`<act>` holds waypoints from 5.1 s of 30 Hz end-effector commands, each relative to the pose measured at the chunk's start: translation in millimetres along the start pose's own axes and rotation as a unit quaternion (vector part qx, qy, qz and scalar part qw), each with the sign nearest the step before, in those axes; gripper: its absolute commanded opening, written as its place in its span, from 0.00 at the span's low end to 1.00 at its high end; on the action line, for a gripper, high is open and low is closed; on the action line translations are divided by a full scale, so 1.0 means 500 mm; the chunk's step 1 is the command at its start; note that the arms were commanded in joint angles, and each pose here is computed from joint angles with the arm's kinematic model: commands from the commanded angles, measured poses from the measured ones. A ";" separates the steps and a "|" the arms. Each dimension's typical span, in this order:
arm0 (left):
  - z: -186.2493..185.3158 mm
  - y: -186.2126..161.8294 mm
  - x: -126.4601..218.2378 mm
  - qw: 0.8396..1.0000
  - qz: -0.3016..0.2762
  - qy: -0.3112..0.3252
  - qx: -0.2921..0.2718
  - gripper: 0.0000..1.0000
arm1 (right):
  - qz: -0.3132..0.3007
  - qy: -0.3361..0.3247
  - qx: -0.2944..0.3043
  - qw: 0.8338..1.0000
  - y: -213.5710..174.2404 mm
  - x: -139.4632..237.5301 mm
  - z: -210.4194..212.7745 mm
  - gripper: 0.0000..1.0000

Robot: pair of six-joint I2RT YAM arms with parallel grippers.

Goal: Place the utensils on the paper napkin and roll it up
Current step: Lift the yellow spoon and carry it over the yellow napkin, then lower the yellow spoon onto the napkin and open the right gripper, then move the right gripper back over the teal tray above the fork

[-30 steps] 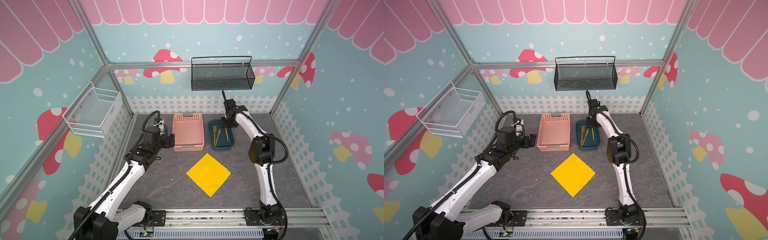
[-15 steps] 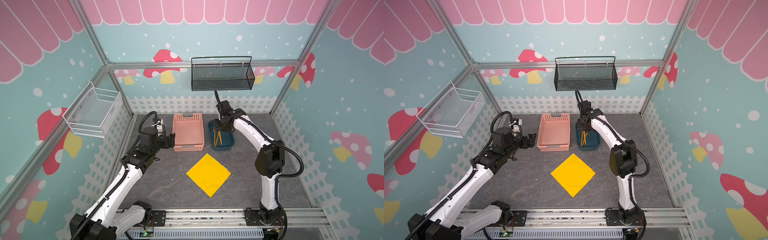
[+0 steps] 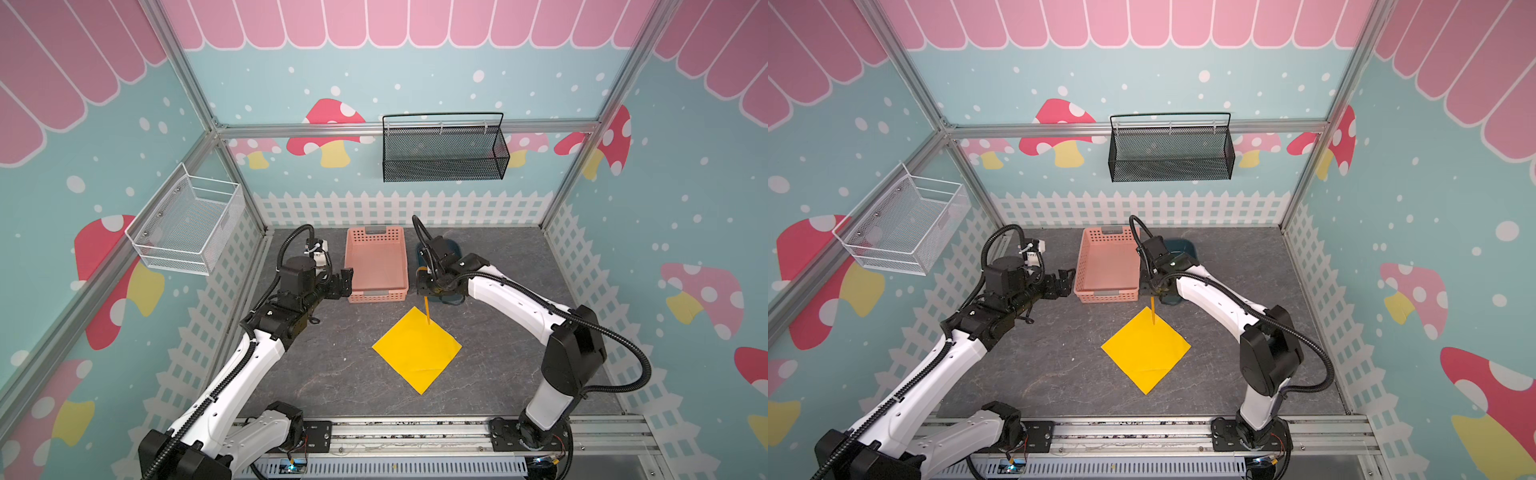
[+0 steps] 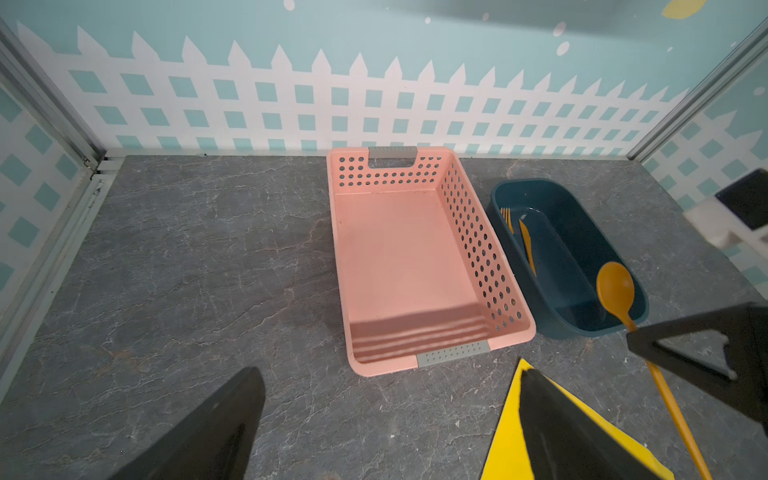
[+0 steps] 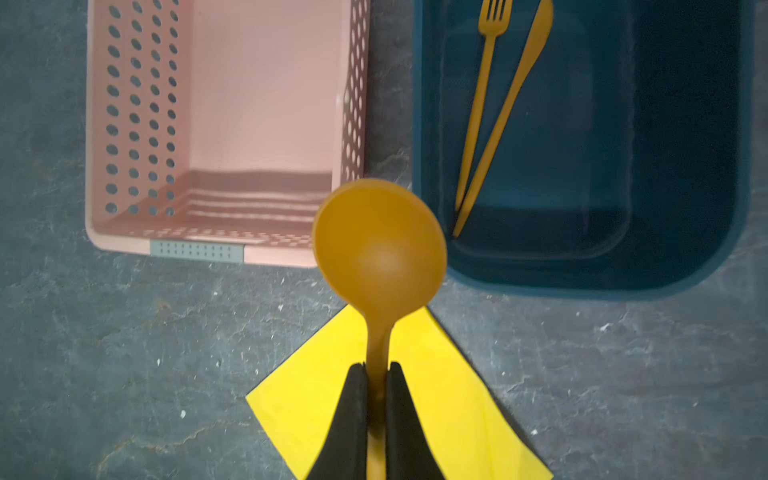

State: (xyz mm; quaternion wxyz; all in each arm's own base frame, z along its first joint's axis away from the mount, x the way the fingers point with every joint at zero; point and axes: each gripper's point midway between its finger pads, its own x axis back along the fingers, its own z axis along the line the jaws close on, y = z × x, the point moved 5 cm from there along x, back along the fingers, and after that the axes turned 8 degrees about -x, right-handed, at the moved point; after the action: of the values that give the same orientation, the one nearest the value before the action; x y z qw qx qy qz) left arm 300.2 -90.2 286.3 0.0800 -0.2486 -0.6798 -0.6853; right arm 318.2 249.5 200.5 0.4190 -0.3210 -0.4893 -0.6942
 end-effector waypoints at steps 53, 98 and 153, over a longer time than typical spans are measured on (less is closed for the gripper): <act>-0.011 0.012 0.022 1.000 -0.011 -0.021 0.011 0.97 | 0.026 -0.014 -0.037 0.999 -0.232 -0.174 -0.013 0.02; -0.010 0.011 0.021 1.000 -0.011 -0.019 0.010 0.97 | 0.032 -0.009 -0.030 0.999 -0.220 -0.192 -0.003 0.03; 0.002 -0.009 -0.010 1.000 0.015 0.005 0.001 0.97 | -0.041 0.033 -0.011 0.999 -0.053 -0.015 0.053 0.30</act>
State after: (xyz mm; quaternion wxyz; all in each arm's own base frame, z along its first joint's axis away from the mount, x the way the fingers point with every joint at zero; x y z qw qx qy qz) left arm 301.6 -92.9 279.6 0.0866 -0.2626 -0.6834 -0.6756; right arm 293.3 294.7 177.1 0.4114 -0.2816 -0.4616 -0.7337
